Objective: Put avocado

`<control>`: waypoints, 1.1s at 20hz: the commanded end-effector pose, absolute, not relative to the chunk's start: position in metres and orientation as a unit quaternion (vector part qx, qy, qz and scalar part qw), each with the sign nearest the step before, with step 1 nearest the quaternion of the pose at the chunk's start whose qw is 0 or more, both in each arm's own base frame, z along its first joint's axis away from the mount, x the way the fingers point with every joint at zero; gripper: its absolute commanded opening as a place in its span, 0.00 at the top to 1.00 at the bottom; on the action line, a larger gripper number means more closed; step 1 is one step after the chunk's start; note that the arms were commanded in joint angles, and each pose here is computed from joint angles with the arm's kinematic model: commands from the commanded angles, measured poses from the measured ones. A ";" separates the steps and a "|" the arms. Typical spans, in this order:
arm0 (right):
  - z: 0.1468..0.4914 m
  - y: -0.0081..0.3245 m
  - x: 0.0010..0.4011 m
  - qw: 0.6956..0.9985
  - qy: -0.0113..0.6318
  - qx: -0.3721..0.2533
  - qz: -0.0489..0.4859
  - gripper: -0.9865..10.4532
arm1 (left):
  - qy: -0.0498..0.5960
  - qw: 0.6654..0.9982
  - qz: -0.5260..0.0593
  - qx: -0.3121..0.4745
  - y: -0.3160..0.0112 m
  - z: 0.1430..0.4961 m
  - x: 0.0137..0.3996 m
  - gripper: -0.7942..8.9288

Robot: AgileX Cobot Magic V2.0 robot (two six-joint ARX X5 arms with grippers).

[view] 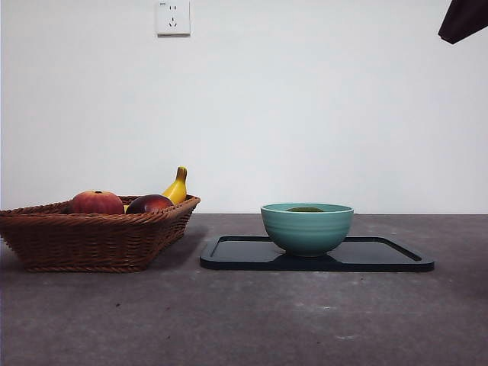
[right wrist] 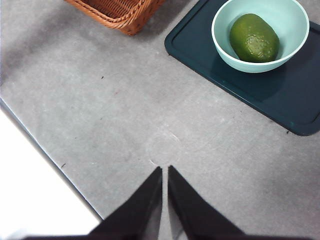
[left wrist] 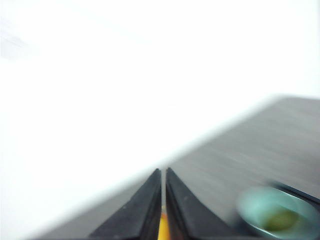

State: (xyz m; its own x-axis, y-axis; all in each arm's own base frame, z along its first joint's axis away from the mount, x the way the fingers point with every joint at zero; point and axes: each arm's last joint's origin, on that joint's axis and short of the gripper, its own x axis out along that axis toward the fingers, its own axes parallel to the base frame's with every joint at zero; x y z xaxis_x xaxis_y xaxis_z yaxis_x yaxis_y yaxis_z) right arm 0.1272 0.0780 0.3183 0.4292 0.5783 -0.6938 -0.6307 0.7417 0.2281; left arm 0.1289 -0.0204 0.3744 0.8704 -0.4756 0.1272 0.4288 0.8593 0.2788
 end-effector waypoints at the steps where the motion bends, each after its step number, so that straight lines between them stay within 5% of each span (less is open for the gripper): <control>1: 0.320 0.080 0.129 0.846 0.393 -0.031 0.360 0.91 | -0.112 0.980 -0.125 0.103 -0.008 0.351 0.113 0.91; 7: 0.320 0.080 0.129 0.846 0.393 -0.031 0.360 0.91 | -0.080 0.993 0.004 0.088 0.005 0.255 0.091 0.91; 14: 0.320 0.080 0.129 0.846 0.393 -0.031 0.360 0.91 | -0.002 0.998 0.016 0.068 0.008 0.182 0.094 0.91; 22: 0.320 0.080 0.129 0.846 0.393 -0.031 0.360 0.91 | 0.087 0.995 0.012 0.054 0.008 0.150 0.095 0.91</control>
State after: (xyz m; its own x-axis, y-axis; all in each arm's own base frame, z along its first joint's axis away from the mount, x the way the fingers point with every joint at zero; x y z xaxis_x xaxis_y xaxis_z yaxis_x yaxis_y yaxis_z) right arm 0.1272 0.0780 0.3183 0.4290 0.5782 -0.6940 -0.6307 0.7418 0.2282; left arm 0.0945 0.0076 0.1571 0.9885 0.0275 -0.1488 -0.0092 0.9925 0.1219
